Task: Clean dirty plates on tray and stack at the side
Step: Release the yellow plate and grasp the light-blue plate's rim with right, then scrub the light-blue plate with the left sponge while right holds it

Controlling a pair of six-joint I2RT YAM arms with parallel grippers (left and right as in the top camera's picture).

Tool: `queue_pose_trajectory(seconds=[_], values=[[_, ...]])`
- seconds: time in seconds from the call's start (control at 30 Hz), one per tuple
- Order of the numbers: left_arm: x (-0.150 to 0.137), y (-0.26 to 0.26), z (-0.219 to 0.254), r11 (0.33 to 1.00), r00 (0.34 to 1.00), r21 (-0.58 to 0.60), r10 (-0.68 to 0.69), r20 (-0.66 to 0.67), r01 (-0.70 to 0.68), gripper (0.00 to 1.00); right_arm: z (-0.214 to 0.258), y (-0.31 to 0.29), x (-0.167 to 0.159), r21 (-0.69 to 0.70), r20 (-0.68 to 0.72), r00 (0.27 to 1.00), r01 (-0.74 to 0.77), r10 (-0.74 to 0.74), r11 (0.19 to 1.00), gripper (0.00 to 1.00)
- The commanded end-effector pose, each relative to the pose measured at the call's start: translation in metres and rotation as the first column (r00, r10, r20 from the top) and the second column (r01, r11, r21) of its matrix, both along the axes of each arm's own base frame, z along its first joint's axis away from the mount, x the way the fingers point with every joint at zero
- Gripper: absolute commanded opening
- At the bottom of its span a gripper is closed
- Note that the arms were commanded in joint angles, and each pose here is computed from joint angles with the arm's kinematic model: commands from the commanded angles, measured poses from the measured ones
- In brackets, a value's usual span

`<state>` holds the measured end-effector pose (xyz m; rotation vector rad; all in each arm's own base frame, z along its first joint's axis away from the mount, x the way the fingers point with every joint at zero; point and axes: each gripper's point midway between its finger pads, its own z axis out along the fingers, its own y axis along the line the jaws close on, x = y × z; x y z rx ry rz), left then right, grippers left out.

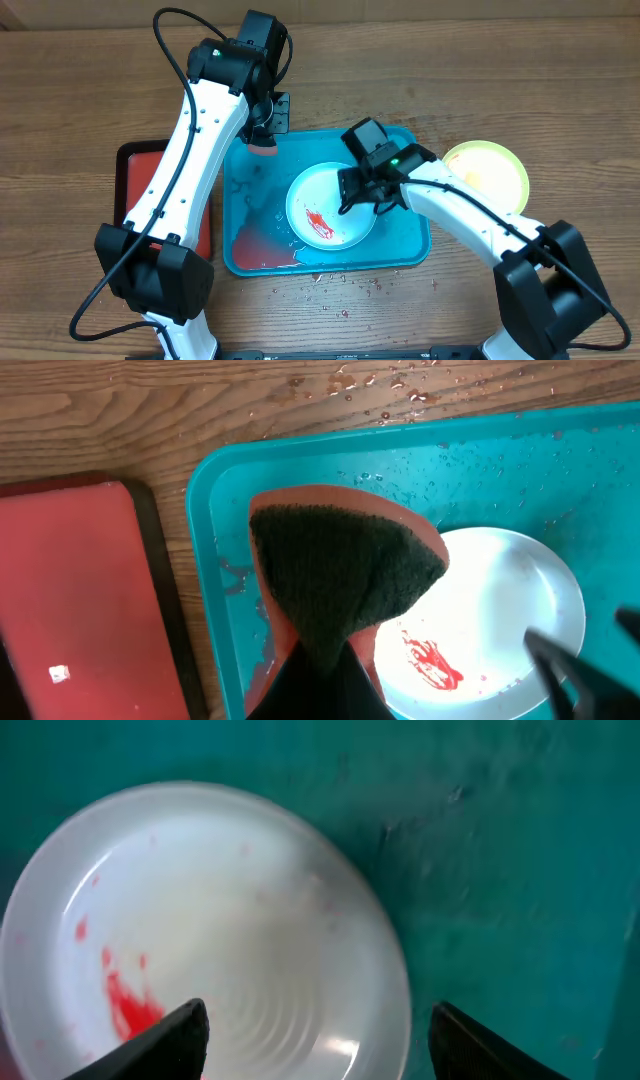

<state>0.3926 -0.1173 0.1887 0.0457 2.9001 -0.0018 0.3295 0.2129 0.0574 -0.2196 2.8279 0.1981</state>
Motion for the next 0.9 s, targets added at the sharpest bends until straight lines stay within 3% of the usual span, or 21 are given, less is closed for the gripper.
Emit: queue_pose_trajectory(seconds=[0.0, 0.13, 0.37, 0.7, 0.87], values=[[0.003, -0.001, 0.010, 1.000, 1.000, -0.018, -0.008, 0.028, 0.008, 0.04, -0.012, -0.018, 0.022, -0.109, 0.046, 0.994, -0.090, 0.095, 0.990, 0.72], [0.004, -0.001, 0.010, 1.000, 1.000, -0.018, -0.008, 0.029, 0.008, 0.04, -0.026, -0.024, 0.027, -0.084, 0.008, 0.992, -0.126, 0.127, 0.989, 0.67], [0.005, -0.001, 0.010, 1.000, 0.999, -0.020, -0.008, 0.036, 0.008, 0.04, -0.027, -0.011, 0.020, 0.062, -0.051, 0.993, -0.107, 0.110, 0.992, 0.30], [0.004, -0.001, 0.004, 1.000, 1.000, -0.017, -0.008, 0.025, 0.008, 0.04, -0.051, -0.010, -0.007, 0.097, -0.162, 0.983, 0.107, -0.091, 0.990, 0.21], [0.001, -0.002, -0.013, 1.000, 1.000, -0.018, -0.010, -0.003, 0.009, 0.04, -0.053, -0.013, -0.010, 0.097, -0.203, 0.957, 0.230, -0.207, 0.968, 0.04]])
